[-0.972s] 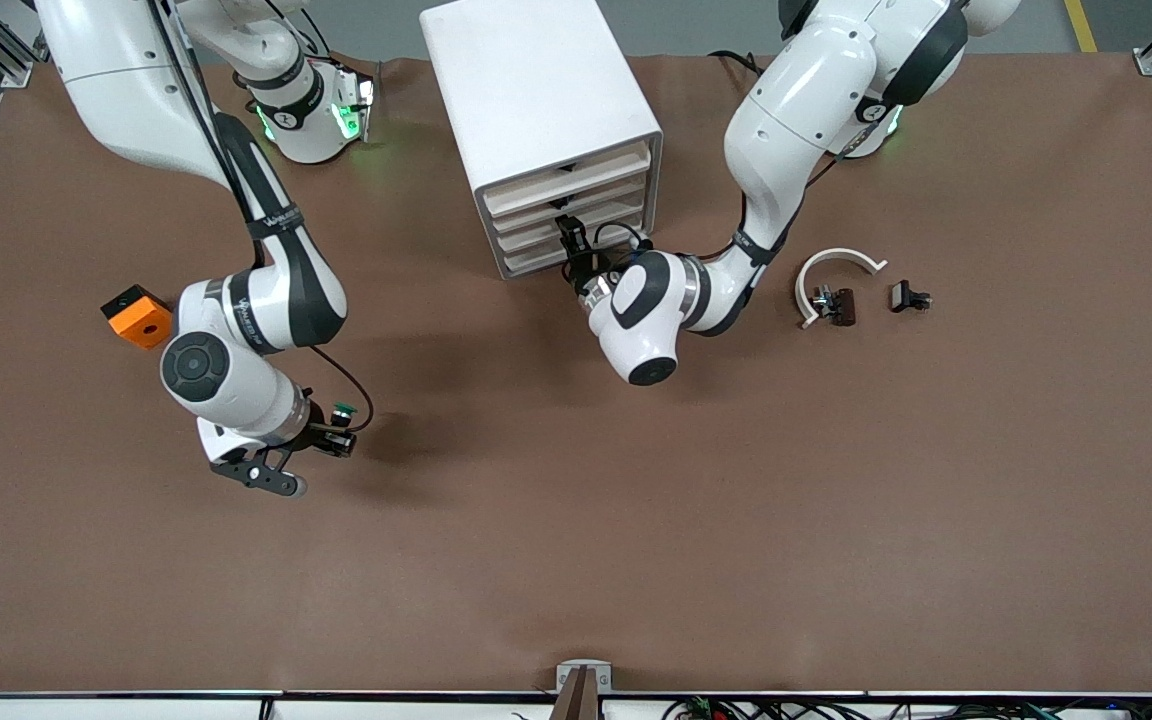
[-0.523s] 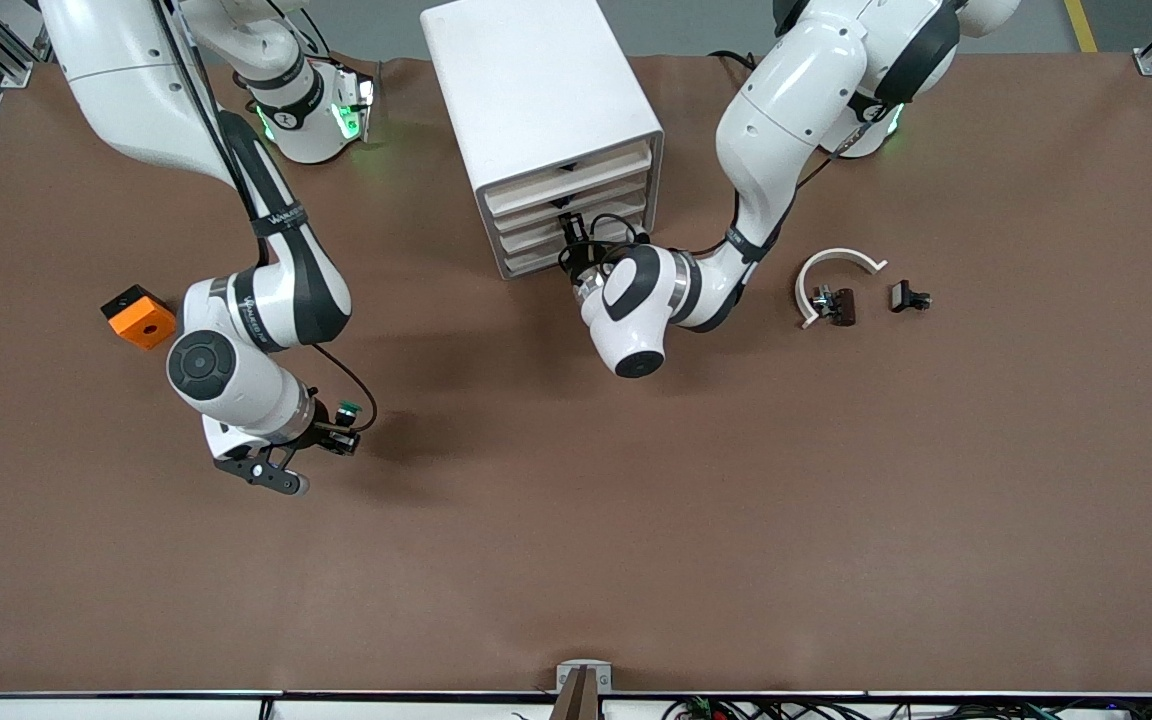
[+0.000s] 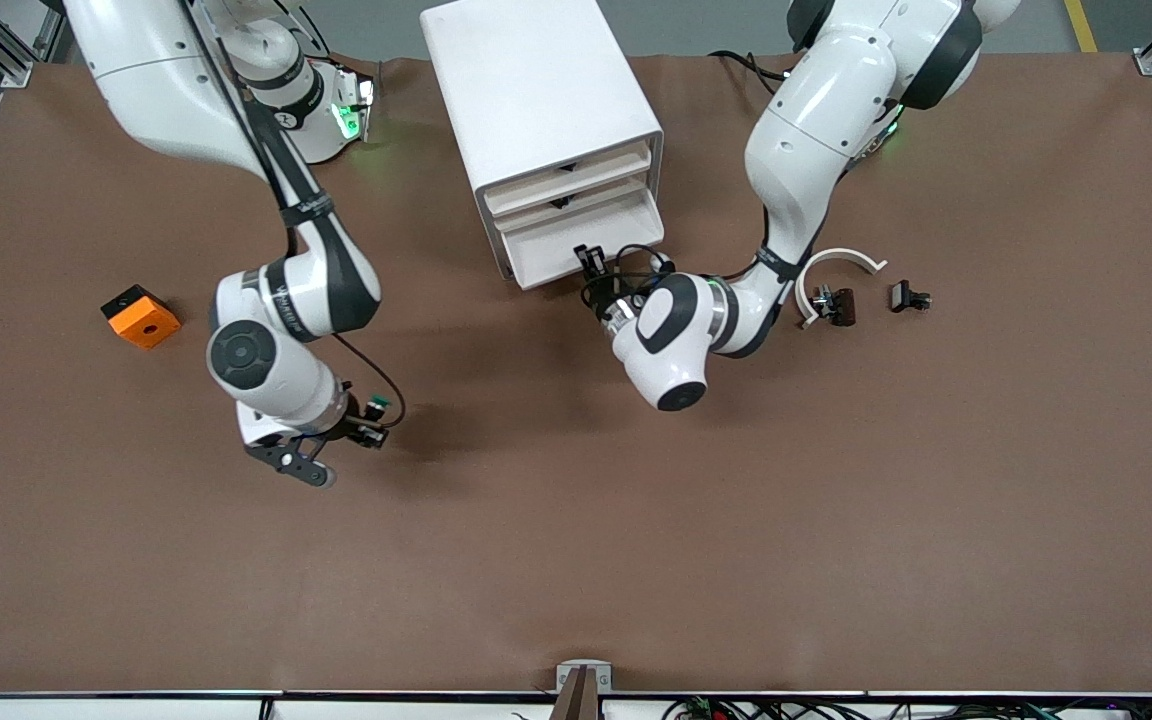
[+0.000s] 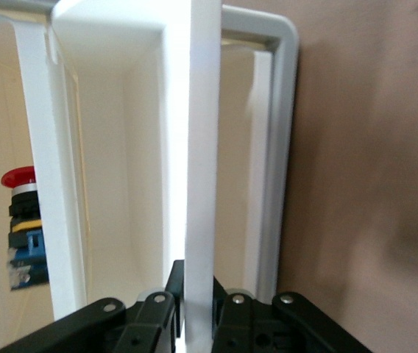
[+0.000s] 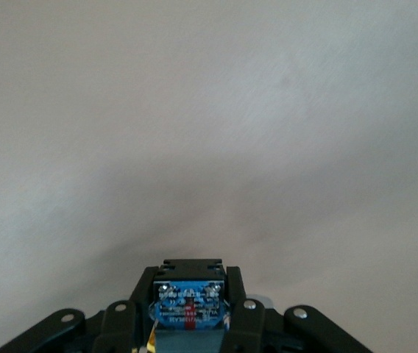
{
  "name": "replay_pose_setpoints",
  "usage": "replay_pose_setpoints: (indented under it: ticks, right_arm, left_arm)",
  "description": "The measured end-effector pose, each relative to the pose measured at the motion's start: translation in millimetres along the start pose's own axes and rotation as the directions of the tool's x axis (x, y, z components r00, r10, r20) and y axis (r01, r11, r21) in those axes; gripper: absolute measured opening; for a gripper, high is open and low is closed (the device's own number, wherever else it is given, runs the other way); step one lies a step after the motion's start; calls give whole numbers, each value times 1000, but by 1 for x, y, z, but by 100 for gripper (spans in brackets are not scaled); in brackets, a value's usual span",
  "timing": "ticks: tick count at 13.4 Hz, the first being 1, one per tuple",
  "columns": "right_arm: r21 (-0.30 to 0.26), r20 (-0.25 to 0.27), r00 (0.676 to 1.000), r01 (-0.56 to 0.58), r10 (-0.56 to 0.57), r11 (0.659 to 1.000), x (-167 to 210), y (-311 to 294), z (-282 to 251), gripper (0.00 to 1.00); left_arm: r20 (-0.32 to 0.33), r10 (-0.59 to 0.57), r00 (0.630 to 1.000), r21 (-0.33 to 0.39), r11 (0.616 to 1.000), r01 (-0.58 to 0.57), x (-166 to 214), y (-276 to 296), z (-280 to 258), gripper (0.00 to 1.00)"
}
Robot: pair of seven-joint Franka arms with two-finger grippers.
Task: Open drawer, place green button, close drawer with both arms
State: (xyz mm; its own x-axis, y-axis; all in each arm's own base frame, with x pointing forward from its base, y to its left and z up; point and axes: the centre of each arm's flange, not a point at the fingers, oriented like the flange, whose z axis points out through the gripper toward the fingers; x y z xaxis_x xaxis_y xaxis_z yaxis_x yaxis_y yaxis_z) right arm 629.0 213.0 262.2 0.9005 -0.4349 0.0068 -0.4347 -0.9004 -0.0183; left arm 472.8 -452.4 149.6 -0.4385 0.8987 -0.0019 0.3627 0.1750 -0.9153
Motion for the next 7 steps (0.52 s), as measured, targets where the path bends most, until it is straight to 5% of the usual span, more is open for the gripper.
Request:
replay_pose_setpoints:
  ticks: [7]
  right_arm:
    - [-11,13,988,-152,152,988,-106,-100,-28,41]
  left_arm:
    - [92,1,996,-51,999,4,12,17,-57,9]
